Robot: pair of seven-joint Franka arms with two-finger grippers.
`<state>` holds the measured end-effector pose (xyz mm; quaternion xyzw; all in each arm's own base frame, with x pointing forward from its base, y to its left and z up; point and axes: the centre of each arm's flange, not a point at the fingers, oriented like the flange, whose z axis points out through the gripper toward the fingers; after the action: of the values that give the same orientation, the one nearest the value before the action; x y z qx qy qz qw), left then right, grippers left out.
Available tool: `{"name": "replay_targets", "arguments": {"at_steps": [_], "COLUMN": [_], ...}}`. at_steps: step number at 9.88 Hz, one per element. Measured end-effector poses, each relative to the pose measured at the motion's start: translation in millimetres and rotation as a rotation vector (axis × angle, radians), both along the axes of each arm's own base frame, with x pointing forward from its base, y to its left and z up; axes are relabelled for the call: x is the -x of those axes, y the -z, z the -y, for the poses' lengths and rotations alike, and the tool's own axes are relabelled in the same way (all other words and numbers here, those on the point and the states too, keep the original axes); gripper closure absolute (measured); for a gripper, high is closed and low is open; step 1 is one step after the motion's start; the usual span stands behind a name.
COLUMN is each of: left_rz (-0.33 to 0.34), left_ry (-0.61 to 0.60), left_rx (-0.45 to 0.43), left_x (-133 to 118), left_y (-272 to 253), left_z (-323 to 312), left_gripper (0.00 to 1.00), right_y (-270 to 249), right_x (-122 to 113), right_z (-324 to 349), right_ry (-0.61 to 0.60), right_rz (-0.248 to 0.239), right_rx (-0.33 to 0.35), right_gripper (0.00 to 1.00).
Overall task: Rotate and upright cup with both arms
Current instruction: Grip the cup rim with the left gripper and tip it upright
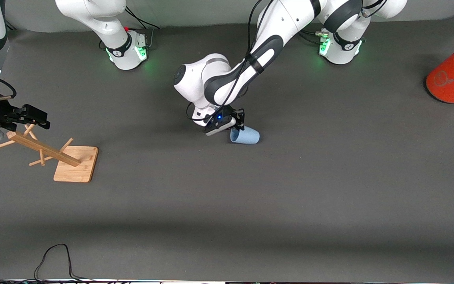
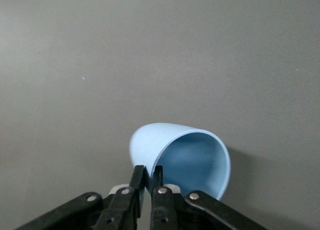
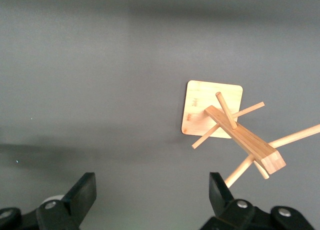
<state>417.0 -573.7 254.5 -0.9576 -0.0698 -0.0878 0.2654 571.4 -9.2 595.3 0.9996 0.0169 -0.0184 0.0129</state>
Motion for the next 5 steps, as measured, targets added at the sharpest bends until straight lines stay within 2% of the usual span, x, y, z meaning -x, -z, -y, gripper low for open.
{"name": "replay_targets", "arguments": {"at_steps": [1, 4, 5], "left_rz": [-0.054, -0.194, -0.264], "left_ry": [-0.010, -0.030, -0.018], "left_rx": [0.040, 0.153, 0.191], "left_x": [-10, -59, -70], "left_y": [-14, -47, -47], "left_z": [-5, -42, -53], "left_gripper": [0.95, 0.95, 0.95], "right_y": [0, 1, 1], "right_x": [0, 0, 0], "right_z": [0, 0, 0], "right_ry": [0.000, -0.001, -0.001], "right_rz": [0.000, -0.002, -0.002], "right_rx": [0.000, 0.000, 0.000], "right_gripper": [0.00, 0.00, 0.00]}}
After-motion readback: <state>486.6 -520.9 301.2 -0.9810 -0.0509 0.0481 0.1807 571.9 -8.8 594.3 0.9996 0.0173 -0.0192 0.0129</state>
